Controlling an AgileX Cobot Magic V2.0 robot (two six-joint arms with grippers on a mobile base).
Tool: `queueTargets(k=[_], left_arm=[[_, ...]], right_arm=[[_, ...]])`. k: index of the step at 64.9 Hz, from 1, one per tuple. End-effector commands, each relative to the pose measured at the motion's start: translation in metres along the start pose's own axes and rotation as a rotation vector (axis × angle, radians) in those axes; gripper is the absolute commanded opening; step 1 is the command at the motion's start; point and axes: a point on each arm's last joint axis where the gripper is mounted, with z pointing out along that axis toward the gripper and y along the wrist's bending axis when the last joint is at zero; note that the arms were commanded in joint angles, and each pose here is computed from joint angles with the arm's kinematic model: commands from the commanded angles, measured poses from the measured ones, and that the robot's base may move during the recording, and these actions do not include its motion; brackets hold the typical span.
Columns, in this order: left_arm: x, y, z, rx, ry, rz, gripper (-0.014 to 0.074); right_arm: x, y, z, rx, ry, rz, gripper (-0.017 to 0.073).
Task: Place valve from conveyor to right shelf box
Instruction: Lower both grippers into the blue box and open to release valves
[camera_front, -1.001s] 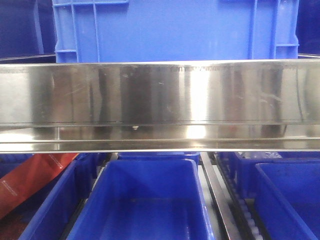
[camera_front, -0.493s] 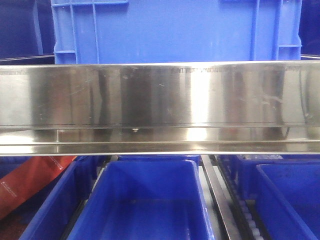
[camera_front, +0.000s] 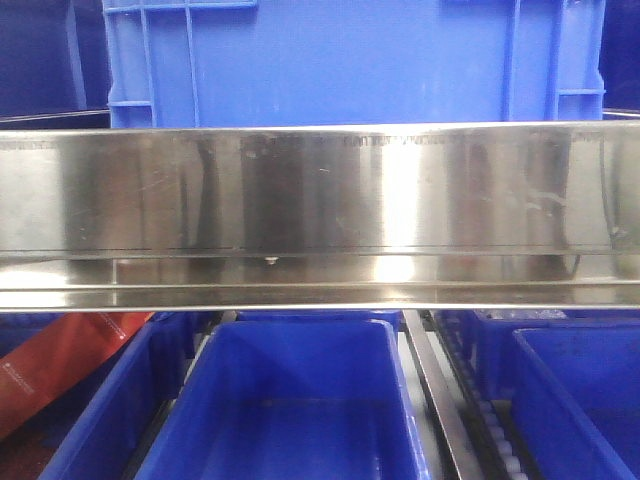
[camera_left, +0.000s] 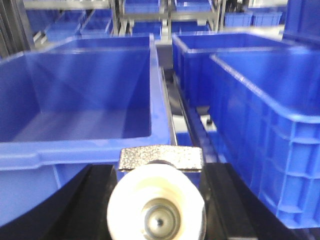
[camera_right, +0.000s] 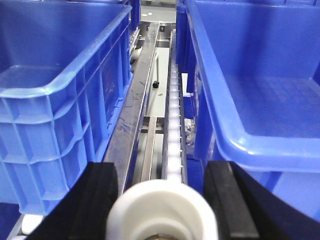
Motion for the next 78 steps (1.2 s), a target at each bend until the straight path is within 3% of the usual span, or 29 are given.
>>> queueTargets(k=[1, 12, 20, 29, 35, 49, 55, 62, 71, 78], left_arm=[[-0.017, -0.004, 0.012, 0.042, -0.063, 0.012, -0.0111], [-0.044, -0.009, 0.044, 0.108, -0.037, 0.064, -0.0111], [-0.067, -0.014, 0.066, 0.161, -0.015, 0.037, -0.0111], [-0.091, -0.027, 0.093, 0.252, -0.006, 0.035, -0.0111], [-0.101, -0.047, 0.114, 0.333, 0.009, 0.053, -0.0111], [-0.116, -0.108, 0.165, 0.504, 0.022, 0.1, -0.0111], [-0.111, -0.135, 0.19, 0.551, 0.077, 0.05, -0.0111], [-0.104, -0.156, 0.219, 0.563, 0.142, -0.021, -0.0111], [-0.09, -0.167, 0.246, 0.551, 0.203, -0.081, -0.0111], [-0.078, -0.173, 0.259, 0.551, 0.242, -0.087, -0.0111]], right_arm=[[-0.017, 0.0, -0.002, 0.001, -0.106, 0.012, -0.0162], [-0.04, -0.002, 0.011, 0.002, -0.111, 0.008, -0.0162], [-0.063, 0.001, 0.026, -0.038, -0.128, 0.042, -0.0162], [-0.087, 0.012, 0.047, -0.101, -0.139, 0.023, -0.0162], [-0.1, 0.024, 0.065, -0.158, -0.151, 0.01, -0.0162], [-0.126, 0.057, 0.107, -0.266, -0.183, -0.01, -0.0162], [-0.131, 0.074, 0.129, -0.303, -0.197, -0.015, -0.0162], [-0.133, 0.091, 0.155, -0.332, -0.201, -0.019, -0.0162], [-0.129, 0.1, 0.184, -0.328, -0.211, -0.014, -0.0162], [-0.117, 0.105, 0.21, -0.319, -0.18, -0.015, -0.0162]])
